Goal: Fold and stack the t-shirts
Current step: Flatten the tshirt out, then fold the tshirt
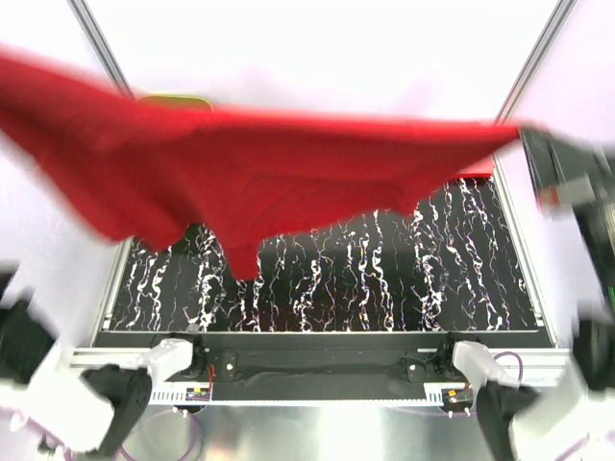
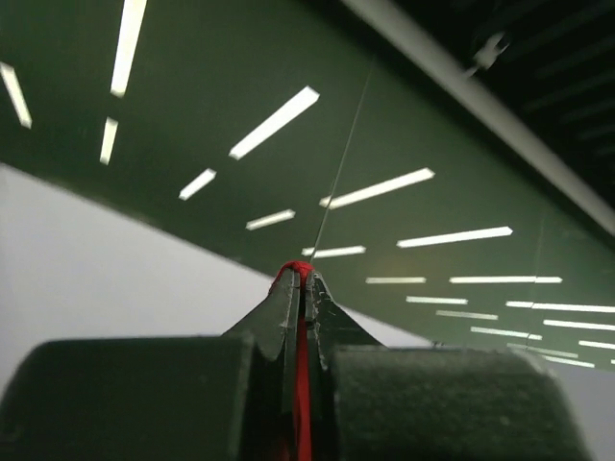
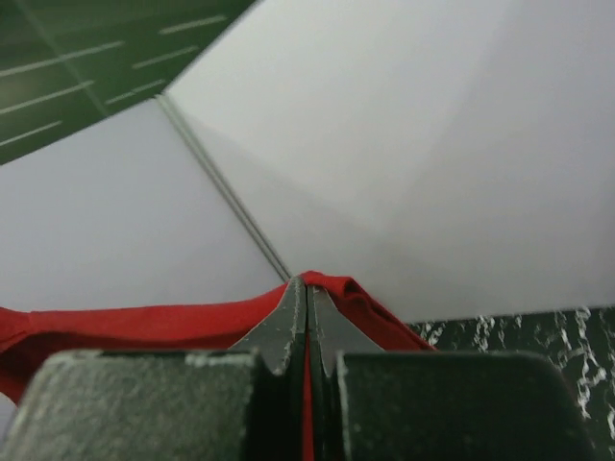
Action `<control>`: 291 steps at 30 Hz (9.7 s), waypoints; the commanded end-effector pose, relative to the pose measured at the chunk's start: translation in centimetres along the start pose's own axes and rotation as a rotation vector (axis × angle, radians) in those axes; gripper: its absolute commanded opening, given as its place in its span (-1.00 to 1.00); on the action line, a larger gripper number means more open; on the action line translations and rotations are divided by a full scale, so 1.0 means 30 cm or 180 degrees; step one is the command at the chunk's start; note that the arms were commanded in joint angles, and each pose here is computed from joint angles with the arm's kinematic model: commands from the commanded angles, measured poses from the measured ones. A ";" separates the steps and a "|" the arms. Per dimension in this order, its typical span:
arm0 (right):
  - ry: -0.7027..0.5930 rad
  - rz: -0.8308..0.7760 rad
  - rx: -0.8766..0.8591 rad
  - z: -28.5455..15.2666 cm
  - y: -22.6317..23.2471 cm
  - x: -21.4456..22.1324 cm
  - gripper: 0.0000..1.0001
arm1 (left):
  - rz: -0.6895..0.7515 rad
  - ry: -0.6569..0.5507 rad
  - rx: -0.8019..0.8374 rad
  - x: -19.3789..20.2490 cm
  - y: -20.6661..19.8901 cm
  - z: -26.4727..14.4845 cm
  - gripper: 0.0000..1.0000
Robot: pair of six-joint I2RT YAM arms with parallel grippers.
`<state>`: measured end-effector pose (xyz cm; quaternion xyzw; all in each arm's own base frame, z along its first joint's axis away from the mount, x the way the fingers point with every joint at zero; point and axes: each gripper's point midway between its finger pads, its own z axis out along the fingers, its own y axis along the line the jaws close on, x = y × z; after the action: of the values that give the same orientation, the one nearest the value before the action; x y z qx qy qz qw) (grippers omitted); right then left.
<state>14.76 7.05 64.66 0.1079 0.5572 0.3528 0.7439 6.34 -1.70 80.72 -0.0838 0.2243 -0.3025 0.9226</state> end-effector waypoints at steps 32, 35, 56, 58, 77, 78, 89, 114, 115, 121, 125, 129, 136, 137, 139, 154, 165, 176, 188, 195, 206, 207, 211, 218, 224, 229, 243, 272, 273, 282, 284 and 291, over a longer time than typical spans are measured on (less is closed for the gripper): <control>0.1520 0.0127 0.2325 0.351 -1.520 1.018 -1.00 | -0.1131 0.3819 -0.1276 2.292 1.081 -0.897 -1.00; 0.1713 0.0094 0.2289 0.408 -1.610 1.064 -1.00 | -0.1229 0.3786 -0.1294 2.322 1.079 -0.883 -1.00; 0.2601 0.1000 0.2421 0.346 -1.648 1.211 -1.00 | -0.1257 0.4469 -0.1700 2.088 0.926 -0.956 -1.00; 0.2670 0.1003 0.2495 0.315 -1.627 1.203 -1.00 | -0.1350 0.4483 -0.1733 2.024 0.885 -0.979 -1.00; 0.3206 0.0861 0.3173 0.005 -1.520 1.165 -1.00 | -0.1297 0.4897 -0.1976 1.703 0.770 -1.290 -1.00; 0.3213 0.0829 0.3210 -0.011 -1.526 1.160 -1.00 | -0.1281 0.4922 -0.1992 1.692 0.769 -1.303 -1.00; 0.3397 0.0713 0.3497 -0.158 -1.562 1.185 -1.00 | -0.1106 0.5055 -0.2213 1.619 0.806 -1.412 -1.00; 0.3688 0.0715 0.3766 -0.304 -1.602 1.274 -1.00 | -0.1019 0.5311 -0.2669 1.586 0.855 -1.640 -1.00; 0.3706 0.0714 0.3767 -0.307 -1.608 1.281 -0.95 | -0.1011 0.5334 -0.2681 1.584 0.857 -1.651 -1.00; 0.3389 0.0605 0.3423 -0.182 -1.505 1.166 0.00 | -0.0956 0.5475 -0.2615 1.588 0.860 -1.685 -1.00; 0.3362 0.0690 0.2633 -0.053 -1.258 1.212 0.12 | -0.1082 0.5566 -0.2611 1.593 0.842 -1.709 -1.00; 0.3563 0.1012 0.1667 0.024 -1.008 1.378 0.15 | -0.1174 0.5544 -0.2603 1.579 0.818 -1.717 -1.00; 0.3972 0.1401 0.0700 0.056 -0.675 1.704 0.02 | -0.1176 0.5297 -0.2456 1.611 0.827 -1.584 -1.00; 0.3988 0.1489 0.0703 0.063 -0.651 1.732 -0.03 | -0.1143 0.5177 -0.2331 1.631 0.837 -1.521 -1.00; 0.4131 0.1472 0.0685 0.057 -0.619 1.817 -0.26 | -0.1161 0.5170 -0.2311 1.680 0.863 -1.497 -1.00; 0.4234 0.1864 0.0910 0.140 -0.529 2.167 -0.32 | -0.1315 0.5189 -0.2199 1.955 0.998 -1.425 -1.00; 0.3958 0.1841 0.1614 0.146 -0.536 2.300 -0.32 | -0.1318 0.5265 -0.2263 1.941 0.994 -1.495 -1.00; 0.3809 0.1889 0.2137 0.122 -0.607 2.349 -0.32 | -0.1354 0.5265 -0.2198 1.921 0.972 -1.495 -1.00; 0.3681 0.1985 0.2301 0.153 -0.613 2.377 -0.34 | -0.1394 0.5282 -0.2173 1.900 0.952 -1.511 -1.00; 0.3731 0.2009 0.2333 0.149 -0.610 2.388 -0.60 | -0.1380 0.5302 -0.2166 1.887 0.946 -1.528 -1.00; 0.3918 0.1868 0.1925 0.175 -0.528 2.302 -1.00 | -0.1262 0.5353 -0.2110 1.851 0.935 -1.539 -1.00; 0.3913 0.1857 0.1859 0.184 -0.508 2.270 -1.00 | -0.1261 0.5349 -0.2096 1.843 0.929 -1.535 -1.00; 0.4176 0.1886 0.1624 0.157 -0.466 2.231 -1.00 | -0.1266 0.5372 -0.2188 1.812 0.915 -1.559 -1.00; 0.4709 0.1764 0.1179 0.033 -0.451 2.202 -1.00 | -0.1434 0.5424 -0.2367 1.765 0.873 -1.621 -1.00; 0.5023 0.1742 0.0945 -0.059 -0.517 2.169 -1.00 | -0.1560 0.5455 -0.2520 1.727 0.843 -1.672 -1.00; 0.5089 0.1814 0.0772 -0.058 -0.576 2.128 -1.00 | -0.1688 0.5498 -0.2613 1.698 0.812 -1.714 -1.00; 0.5407 0.2085 0.0365 -0.088 -0.588 2.121 -1.00 | -0.1745 0.5607 -0.3081 1.600 0.774 -1.909 -1.00; 0.5580 0.2218 0.0396 -0.159 -0.667 2.103 -1.00 | -0.1549 0.5618 -0.3445 1.505 0.764 -1.984 -1.00; 0.5581 0.2213 0.0394 -0.159 -0.669 2.103 -1.00 | -0.1552 0.5629 -0.3468 1.502 0.762 -1.989 -1.00; 0.5647 0.2240 0.0490 -0.179 -0.692 2.114 -1.00 | -0.1478 0.5700 -0.3482 1.493 0.768 -2.019 -1.00; 0.5665 0.2223 0.0559 -0.187 -0.699 2.116 -1.00 | -0.1442 0.5768 -0.3507 1.493 0.774 -2.040 -0.91; 0.5751 0.1978 0.0733 -0.202 -0.693 2.054 -0.51 | -0.0773 0.5795 -0.3215 1.472 0.846 -1.962 -0.13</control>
<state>25.78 31.02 2.72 0.0186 0.8887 0.4442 -0.1118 21.70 -10.16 3.10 -0.2607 0.9180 -0.2472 0.1679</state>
